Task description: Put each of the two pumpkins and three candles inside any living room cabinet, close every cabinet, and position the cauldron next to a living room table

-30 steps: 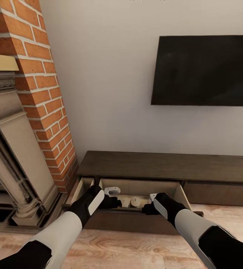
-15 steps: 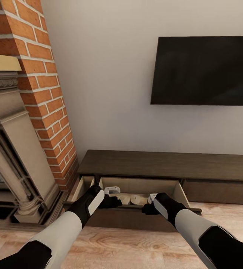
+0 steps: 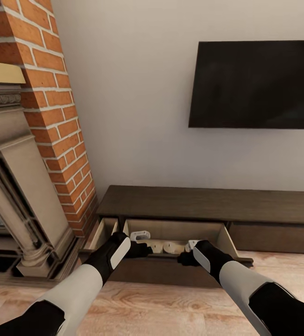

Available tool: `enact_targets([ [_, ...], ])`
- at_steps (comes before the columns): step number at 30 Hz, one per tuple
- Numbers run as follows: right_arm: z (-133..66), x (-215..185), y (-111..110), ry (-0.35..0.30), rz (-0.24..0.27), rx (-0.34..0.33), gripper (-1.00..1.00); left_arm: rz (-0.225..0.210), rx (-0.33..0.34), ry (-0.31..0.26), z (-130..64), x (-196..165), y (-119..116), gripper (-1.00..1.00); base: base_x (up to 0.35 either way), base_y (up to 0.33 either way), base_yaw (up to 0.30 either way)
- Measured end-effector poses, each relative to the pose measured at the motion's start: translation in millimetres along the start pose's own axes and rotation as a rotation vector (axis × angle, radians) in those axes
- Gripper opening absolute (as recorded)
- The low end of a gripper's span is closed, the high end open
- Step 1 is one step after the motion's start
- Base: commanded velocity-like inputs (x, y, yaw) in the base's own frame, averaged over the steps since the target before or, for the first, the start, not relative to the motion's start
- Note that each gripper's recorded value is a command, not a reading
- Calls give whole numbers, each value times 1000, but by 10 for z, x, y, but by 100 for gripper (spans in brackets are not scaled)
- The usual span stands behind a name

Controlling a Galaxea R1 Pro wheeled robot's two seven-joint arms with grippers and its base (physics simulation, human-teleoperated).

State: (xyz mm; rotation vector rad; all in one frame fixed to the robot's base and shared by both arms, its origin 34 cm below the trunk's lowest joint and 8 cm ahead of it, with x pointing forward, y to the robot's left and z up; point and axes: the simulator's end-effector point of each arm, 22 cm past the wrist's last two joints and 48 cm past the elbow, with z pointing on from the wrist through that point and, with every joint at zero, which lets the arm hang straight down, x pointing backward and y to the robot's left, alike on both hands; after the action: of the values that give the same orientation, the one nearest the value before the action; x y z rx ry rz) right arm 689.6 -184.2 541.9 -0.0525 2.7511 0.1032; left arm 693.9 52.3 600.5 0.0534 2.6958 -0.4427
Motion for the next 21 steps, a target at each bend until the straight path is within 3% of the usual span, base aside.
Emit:
enact_targets([
  [7, 128, -58, -26, -69, 8, 4, 100, -15, -20, 6, 193, 178, 137, 100, 0, 0, 0],
  [15, 308, 46, -132, -95, 18, 22, 100, -63, -80, -81, 515, 372, 487, 100, 0, 0, 0],
  [21, 414, 92, -157, -108, 18, 25, 100, -72, -85, -143, 630, 365, 570, 100, 0, 0, 0],
])
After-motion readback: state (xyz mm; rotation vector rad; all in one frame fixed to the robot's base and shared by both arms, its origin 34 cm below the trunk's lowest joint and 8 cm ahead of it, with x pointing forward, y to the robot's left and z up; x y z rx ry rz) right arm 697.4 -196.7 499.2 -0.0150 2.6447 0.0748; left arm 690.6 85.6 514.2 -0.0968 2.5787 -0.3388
